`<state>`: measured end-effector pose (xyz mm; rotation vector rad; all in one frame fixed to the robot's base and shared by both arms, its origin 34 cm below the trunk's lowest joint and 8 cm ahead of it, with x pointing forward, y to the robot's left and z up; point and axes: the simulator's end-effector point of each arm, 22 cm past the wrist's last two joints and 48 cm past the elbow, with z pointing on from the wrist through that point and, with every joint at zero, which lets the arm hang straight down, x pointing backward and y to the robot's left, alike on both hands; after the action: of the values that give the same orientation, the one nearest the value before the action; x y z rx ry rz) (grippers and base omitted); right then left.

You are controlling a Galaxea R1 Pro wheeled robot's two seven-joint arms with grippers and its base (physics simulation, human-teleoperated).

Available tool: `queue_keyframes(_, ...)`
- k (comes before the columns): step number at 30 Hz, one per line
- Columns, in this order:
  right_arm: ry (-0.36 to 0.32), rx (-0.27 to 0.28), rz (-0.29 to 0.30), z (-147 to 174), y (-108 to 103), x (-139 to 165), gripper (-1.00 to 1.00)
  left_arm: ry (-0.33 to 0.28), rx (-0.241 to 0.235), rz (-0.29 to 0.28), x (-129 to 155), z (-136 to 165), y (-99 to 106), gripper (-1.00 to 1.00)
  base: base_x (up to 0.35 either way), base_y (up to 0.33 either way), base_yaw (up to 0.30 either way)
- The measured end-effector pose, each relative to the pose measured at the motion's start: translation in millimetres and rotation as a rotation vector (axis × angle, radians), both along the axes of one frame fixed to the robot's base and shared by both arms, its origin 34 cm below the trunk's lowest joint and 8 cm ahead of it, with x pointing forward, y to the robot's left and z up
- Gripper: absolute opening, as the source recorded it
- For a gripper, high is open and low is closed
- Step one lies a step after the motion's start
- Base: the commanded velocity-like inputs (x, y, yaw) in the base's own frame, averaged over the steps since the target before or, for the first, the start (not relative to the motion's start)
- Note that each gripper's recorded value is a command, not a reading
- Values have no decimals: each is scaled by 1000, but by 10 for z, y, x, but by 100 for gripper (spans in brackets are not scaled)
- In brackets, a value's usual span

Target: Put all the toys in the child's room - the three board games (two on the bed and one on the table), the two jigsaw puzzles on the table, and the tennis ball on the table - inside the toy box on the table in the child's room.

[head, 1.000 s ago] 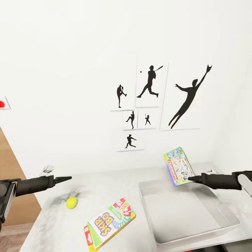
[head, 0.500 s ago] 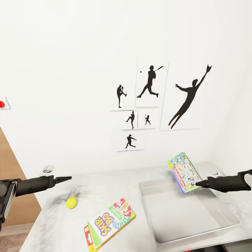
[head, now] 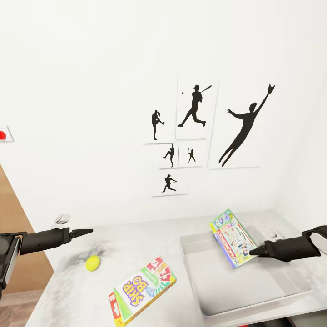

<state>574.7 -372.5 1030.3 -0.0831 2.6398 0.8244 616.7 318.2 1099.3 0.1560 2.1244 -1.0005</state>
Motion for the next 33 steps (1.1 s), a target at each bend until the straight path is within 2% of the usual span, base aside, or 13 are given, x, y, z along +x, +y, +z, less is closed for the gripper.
queue_keyframes(8,21,-27,-6,-58,-116,-66,-100,1,2,1,1,-6,4,100,0,0,0)
queue_keyframes(23,101,-41,-98,-355,-440,-115,-100,21,1,2,18,-102,5,100,0,0,0)
queue_keyframes(33,129,-40,-116,-478,-465,-120,-100,35,1,1,30,-174,3,100,0,0,0)
